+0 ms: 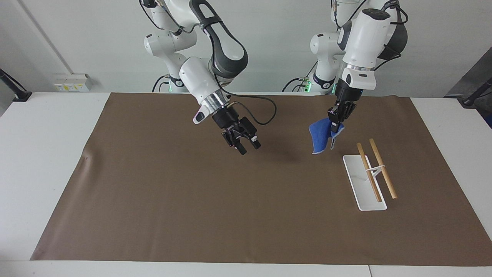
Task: Right arm passes towel to left arm to hang
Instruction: 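Open the right gripper and withdraw it while the left gripper holds towel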
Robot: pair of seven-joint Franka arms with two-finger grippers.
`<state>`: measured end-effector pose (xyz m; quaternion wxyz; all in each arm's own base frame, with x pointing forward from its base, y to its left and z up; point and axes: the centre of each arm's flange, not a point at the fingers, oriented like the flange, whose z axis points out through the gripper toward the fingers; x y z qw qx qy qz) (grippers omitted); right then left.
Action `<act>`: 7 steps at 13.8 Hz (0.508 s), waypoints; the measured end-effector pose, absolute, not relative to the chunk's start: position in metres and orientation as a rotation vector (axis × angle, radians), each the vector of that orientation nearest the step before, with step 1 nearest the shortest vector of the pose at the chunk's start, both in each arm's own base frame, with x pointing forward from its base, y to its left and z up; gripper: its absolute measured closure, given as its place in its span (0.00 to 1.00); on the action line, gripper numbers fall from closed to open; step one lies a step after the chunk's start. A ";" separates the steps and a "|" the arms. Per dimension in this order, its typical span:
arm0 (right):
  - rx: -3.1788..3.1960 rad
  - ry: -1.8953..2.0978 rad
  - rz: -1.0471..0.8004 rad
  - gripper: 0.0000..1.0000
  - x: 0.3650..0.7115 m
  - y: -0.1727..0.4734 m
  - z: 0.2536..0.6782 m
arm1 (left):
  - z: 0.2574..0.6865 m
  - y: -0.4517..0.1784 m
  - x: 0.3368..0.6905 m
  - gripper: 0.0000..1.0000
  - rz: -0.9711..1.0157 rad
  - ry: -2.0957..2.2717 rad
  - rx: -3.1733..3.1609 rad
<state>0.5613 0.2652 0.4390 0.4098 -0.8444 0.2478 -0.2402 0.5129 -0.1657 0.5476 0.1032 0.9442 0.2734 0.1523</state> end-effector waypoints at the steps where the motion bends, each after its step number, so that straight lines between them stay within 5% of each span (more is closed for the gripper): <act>1: -2.176 0.556 -0.648 0.00 0.566 0.260 0.439 | 0.544 -0.156 0.517 0.98 0.449 0.768 2.806; 7: -2.516 0.020 -0.678 0.00 0.598 0.215 0.436 | 0.521 -0.130 0.545 0.98 0.406 0.671 2.854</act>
